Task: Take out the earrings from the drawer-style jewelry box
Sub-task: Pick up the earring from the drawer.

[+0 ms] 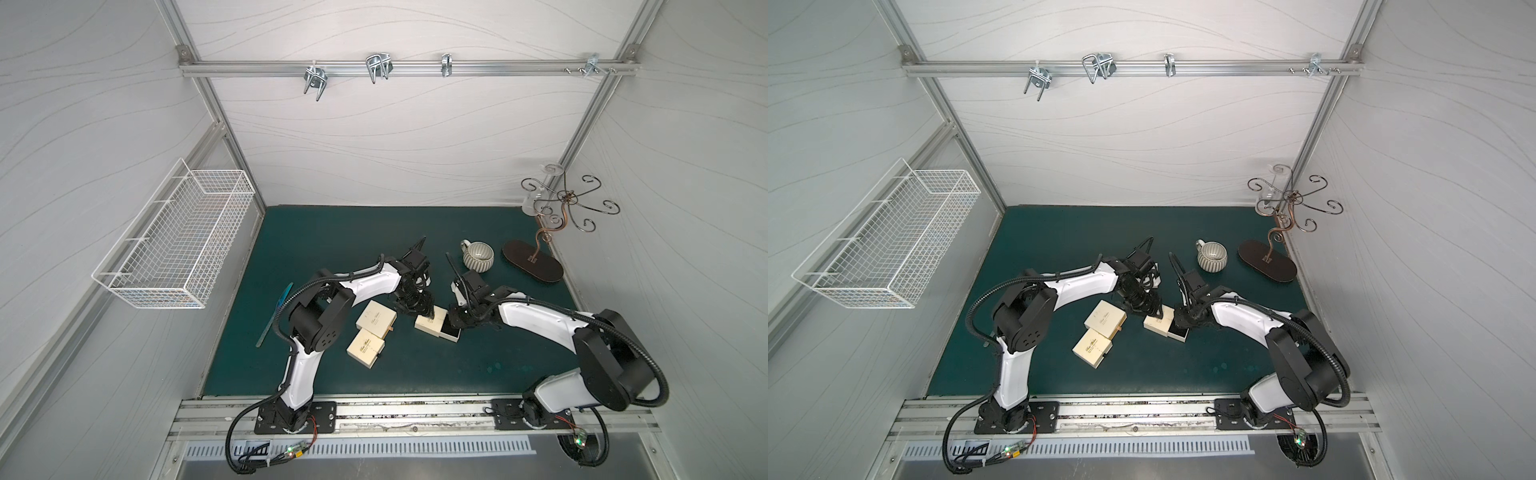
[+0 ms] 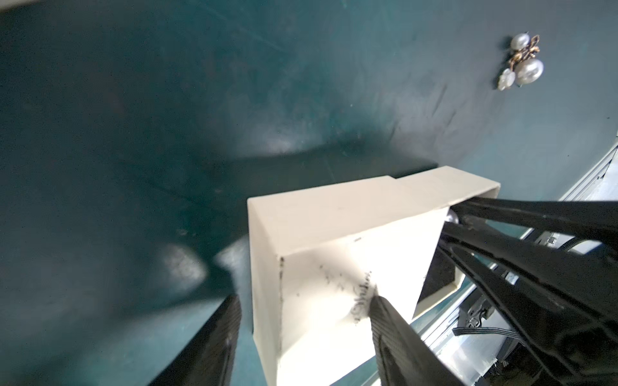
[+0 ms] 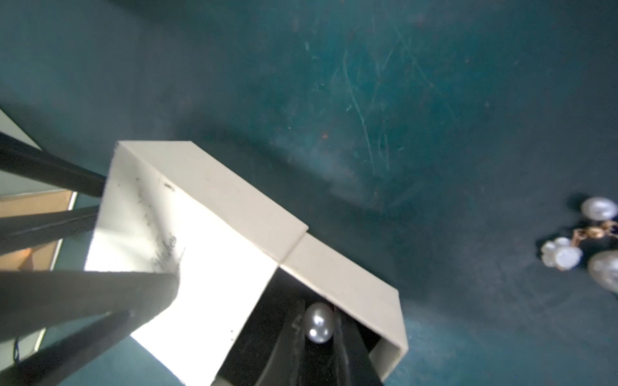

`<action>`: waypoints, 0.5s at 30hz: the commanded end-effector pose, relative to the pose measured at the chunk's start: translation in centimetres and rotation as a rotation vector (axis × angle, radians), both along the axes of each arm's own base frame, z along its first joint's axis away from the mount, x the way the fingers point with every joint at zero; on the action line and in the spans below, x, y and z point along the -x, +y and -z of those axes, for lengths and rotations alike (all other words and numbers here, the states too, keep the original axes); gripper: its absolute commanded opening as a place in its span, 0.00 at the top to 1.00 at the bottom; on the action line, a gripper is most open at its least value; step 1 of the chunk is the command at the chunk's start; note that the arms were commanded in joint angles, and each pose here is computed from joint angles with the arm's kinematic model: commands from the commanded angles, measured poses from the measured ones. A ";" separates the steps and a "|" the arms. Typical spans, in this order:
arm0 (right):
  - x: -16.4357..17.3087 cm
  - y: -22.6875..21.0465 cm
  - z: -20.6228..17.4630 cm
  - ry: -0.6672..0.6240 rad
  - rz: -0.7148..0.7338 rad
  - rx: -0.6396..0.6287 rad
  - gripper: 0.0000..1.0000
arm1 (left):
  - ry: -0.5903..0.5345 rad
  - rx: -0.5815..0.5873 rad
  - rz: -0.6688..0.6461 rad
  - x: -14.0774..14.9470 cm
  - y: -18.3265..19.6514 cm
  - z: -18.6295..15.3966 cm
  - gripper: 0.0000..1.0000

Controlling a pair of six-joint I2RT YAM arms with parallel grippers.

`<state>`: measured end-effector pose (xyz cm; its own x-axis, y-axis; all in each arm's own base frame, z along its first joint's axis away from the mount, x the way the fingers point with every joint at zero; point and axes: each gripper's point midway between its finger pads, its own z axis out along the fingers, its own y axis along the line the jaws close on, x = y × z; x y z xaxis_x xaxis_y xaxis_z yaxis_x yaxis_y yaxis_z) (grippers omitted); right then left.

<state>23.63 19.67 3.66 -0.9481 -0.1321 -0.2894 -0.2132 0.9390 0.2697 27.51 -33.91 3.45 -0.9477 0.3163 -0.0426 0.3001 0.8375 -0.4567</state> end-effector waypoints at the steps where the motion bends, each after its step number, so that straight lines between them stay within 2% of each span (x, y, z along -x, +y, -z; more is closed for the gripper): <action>1: 0.3 -0.2 -0.8 -0.038 -0.002 -0.013 0.91 | -0.010 -0.092 -0.018 -0.6 1.5 2.2 0.36; 11: -0.1 -2.6 -3.7 -0.185 0.097 -0.014 0.92 | -0.011 -0.090 -0.019 -0.7 1.4 2.2 0.36; 15: -0.8 -5.0 -4.1 -0.220 0.198 0.021 0.92 | -0.014 -0.087 -0.016 -0.8 1.2 2.1 0.36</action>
<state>24.13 16.81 7.95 -0.8773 -0.0224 -0.4794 -0.1651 0.9520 0.2577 27.52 -33.91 3.45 -0.9477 0.3163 -0.0427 0.3001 0.8376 -0.4564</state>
